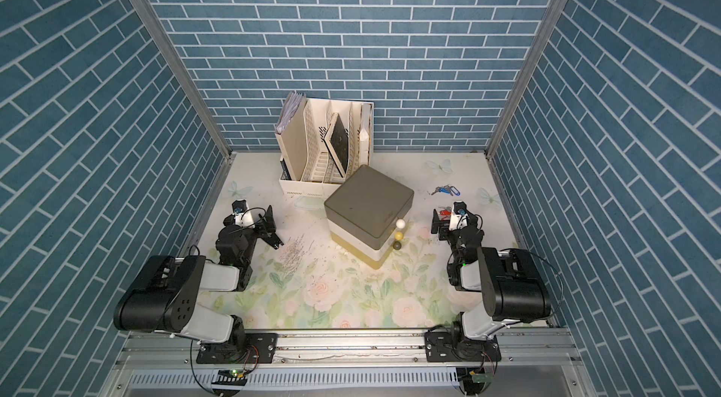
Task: Take the keys out of the drawer
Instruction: Reset both arms
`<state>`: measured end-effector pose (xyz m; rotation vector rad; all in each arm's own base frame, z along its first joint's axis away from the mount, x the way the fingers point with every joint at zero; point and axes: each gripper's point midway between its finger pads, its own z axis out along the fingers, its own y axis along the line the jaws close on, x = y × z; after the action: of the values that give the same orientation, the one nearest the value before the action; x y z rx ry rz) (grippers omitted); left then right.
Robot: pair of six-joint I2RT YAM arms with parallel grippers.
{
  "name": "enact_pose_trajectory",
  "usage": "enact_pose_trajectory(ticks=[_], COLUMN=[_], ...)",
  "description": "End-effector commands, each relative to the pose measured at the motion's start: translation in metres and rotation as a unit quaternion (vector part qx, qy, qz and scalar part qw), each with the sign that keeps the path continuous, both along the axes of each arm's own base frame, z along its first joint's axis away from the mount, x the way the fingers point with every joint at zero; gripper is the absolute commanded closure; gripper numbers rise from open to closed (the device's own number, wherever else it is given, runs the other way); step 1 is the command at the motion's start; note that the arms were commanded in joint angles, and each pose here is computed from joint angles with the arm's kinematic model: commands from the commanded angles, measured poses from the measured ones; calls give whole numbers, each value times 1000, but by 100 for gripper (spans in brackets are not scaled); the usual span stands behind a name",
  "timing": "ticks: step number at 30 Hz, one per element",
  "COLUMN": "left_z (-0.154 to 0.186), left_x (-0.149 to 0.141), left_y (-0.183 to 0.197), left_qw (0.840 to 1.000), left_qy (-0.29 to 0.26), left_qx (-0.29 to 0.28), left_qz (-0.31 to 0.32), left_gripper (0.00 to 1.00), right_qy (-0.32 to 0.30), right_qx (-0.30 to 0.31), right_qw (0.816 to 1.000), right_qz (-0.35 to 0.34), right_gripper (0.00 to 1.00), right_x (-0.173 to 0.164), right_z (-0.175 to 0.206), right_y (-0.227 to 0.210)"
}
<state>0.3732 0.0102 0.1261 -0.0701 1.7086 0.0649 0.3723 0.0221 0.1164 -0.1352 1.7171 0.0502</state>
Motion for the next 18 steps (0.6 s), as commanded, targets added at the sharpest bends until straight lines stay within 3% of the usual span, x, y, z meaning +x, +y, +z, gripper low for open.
enact_pose_trajectory(ticks=[1,18], left_z=[2,2], left_x=[2,2], left_y=[1,0], left_qw=[1000,1000], left_qy=[-2,-1], left_qx=[1,1], left_qz=[5,4], left_gripper=[0,0], right_qy=[-12,-15], right_qx=[-18,-18], right_qw=[1000,1000], right_qz=[-2,-2], right_gripper=[0,0], right_x=[2,1], right_z=[8,8], right_y=[-1,-1])
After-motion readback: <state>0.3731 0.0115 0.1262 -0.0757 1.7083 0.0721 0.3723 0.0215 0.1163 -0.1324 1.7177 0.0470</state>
